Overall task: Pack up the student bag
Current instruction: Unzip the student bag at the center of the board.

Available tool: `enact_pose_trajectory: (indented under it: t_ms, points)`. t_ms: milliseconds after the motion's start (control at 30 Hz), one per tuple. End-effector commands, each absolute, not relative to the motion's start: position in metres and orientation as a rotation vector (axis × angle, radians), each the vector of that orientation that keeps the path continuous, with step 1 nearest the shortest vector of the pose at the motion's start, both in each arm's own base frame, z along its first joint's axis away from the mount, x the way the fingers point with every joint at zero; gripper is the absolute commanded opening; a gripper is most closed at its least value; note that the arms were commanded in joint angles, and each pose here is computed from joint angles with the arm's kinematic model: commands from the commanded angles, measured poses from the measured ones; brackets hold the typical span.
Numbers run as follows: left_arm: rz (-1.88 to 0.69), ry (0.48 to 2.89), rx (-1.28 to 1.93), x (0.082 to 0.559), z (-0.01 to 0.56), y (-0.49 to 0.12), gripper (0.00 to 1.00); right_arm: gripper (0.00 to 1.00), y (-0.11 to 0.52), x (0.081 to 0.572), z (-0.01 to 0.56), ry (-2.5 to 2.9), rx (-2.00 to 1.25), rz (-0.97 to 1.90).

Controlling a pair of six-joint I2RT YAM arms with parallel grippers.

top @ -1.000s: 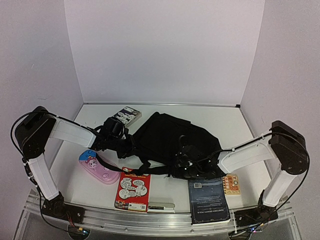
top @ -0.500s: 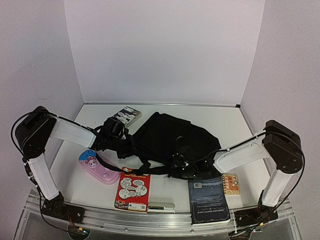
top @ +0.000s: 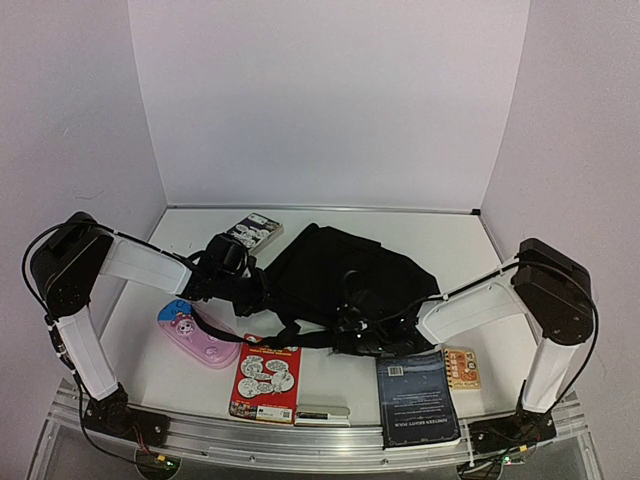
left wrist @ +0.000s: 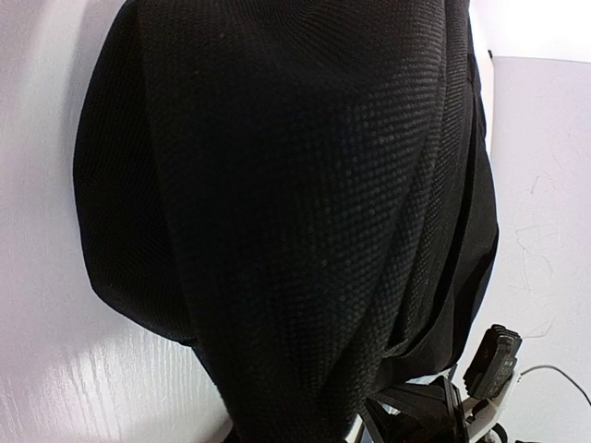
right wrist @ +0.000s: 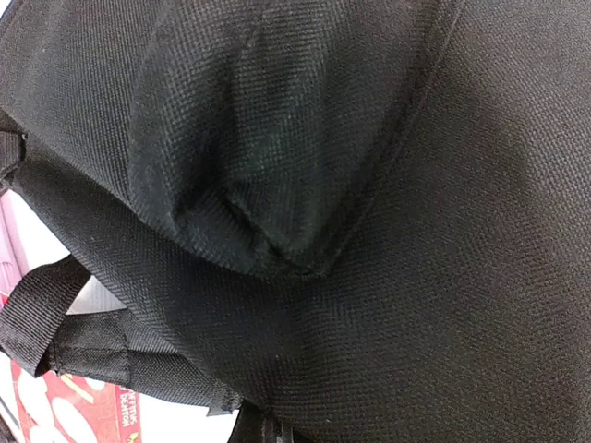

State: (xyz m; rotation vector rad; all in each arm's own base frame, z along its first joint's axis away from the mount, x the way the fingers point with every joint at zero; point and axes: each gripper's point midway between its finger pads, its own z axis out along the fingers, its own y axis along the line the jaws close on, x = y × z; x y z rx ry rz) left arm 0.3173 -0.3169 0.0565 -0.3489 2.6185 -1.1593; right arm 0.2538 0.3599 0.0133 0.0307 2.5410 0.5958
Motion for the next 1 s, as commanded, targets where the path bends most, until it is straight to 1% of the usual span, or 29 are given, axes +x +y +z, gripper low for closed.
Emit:
enact_pose_trajectory:
  t_ms: [0,100,233,400,567,733,767,900,933,967]
  points:
    - [-1.147,2.567,-0.341,0.335,0.068,-0.308,0.04,0.00,0.350,0.259,0.034,2.505,0.066,0.579]
    - [-1.127,2.557,-0.327,0.345,0.072,-0.299,0.01,0.00,0.334,0.256,0.049,2.482,0.087,0.551]
    - [-1.110,2.528,-0.266,0.362,0.078,-0.289,0.00,0.00,0.313,0.247,0.061,2.503,0.085,0.504]
    - [-1.072,2.476,-0.177,0.392,0.090,-0.277,0.00,0.00,0.295,0.238,0.061,2.556,0.074,0.511]
    - [-0.953,2.462,-0.117,0.425,0.093,-0.266,0.00,0.00,0.276,0.238,0.052,2.593,0.087,0.499]
    - [-0.894,2.435,-0.073,0.451,0.097,-0.265,0.00,0.00,0.278,0.236,0.058,2.595,0.039,0.539]
    - [-0.892,2.425,-0.054,0.453,0.100,-0.266,0.07,0.00,0.283,0.235,0.062,2.593,0.003,0.564]
    - [-0.863,2.359,0.027,0.452,0.121,-0.264,0.55,0.00,0.306,0.234,0.091,2.551,-0.114,0.696]
    - [-0.832,2.338,0.047,0.450,0.128,-0.259,0.64,0.00,0.309,0.234,0.100,2.535,-0.130,0.726]
    - [-0.799,2.316,0.062,0.447,0.137,-0.254,0.70,0.00,0.312,0.235,0.107,2.520,-0.138,0.746]
